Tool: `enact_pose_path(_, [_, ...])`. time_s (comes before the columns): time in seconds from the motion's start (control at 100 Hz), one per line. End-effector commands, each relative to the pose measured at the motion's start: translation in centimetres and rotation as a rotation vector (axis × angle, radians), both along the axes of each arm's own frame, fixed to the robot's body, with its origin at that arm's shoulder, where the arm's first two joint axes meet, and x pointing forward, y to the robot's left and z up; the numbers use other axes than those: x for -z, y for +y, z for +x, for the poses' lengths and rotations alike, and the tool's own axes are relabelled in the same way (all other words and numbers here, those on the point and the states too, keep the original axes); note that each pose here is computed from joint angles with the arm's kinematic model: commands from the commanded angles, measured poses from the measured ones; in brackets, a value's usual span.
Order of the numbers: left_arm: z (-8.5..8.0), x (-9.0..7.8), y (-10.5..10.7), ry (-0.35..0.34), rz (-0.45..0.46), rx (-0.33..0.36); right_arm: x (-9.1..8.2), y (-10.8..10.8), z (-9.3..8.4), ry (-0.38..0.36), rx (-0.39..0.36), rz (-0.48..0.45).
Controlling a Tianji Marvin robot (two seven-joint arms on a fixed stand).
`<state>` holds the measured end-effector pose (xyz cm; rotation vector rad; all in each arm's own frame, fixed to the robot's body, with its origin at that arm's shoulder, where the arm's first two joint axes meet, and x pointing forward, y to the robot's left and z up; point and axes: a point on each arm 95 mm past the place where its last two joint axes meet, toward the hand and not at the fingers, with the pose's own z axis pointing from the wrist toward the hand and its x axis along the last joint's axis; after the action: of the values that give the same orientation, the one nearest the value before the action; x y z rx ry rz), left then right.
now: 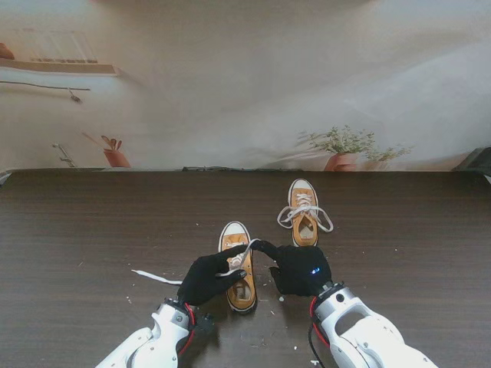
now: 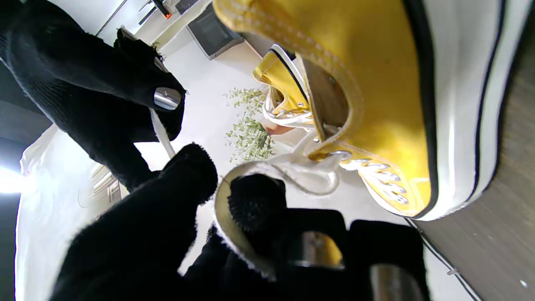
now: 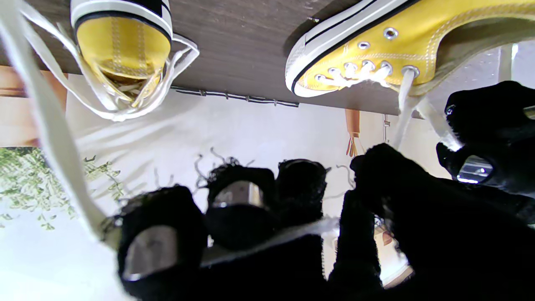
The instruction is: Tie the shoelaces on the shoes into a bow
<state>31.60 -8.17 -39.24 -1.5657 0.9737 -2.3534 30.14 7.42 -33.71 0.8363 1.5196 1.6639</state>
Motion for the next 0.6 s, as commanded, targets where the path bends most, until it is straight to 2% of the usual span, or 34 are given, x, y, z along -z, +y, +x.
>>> enact_pose_path(0.0, [0.1,-0.2,-0.5,-0.005,0.003,0.007,-0.1,0.1,-0.1,-0.002,-0.008,-0.003])
enact_pose_path(0.32, [0.1,-0.1,-1.0,0.016,-0.047,0.007,-0.1,0.7,0.6,-0.03,-0.011,0.02])
enact_pose_path(0.59, [-0.4,0.1,-1.0,0.023,-0.05,0.024,0.9,1.8,2.4,0.01,0.031,0.086])
